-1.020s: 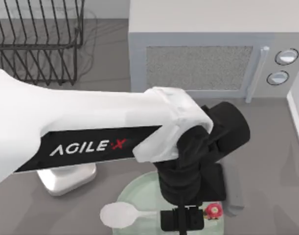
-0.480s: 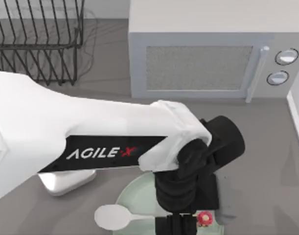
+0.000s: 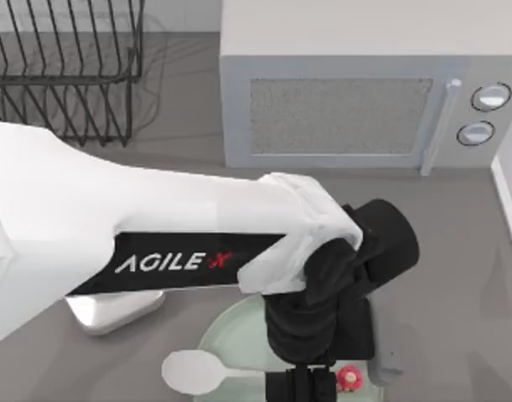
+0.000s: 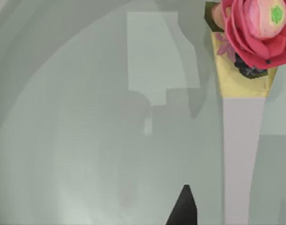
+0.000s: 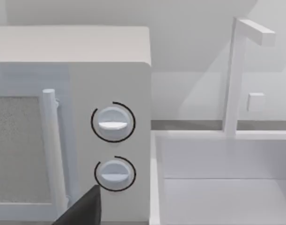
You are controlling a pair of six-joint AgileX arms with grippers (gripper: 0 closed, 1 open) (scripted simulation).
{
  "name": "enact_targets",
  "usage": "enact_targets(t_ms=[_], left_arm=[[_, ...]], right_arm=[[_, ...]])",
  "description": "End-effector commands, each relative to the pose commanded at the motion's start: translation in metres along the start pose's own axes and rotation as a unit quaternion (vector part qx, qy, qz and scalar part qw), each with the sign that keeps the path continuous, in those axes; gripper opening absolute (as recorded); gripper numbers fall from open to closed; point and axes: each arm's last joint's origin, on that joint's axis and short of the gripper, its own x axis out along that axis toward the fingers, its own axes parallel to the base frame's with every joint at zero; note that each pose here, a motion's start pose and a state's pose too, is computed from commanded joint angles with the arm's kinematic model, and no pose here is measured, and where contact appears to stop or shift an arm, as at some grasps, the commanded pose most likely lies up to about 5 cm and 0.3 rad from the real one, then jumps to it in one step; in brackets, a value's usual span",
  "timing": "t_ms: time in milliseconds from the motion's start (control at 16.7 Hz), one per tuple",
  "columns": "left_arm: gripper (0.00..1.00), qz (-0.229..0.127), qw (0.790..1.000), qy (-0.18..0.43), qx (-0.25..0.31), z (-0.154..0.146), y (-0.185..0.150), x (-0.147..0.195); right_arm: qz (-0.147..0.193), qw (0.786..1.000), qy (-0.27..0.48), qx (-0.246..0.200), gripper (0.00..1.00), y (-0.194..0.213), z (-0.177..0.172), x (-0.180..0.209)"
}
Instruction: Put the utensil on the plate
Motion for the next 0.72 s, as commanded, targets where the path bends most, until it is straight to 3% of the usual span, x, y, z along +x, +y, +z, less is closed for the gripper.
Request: enact_targets(t_ms=[360,720], left_arm=[[0.98,0.0,1.0,0.0,0.0,0.0,0.0,0.0],[1.0,0.0,1.0,0.0,0.0,0.0,0.0,0.0]], right_arm=[[0.0,1.0,0.0,0.0,1.0,0.0,0.0,0.0],[0.0,1.0,0.0,0.0,1.0,0.0,0.0,0.0]])
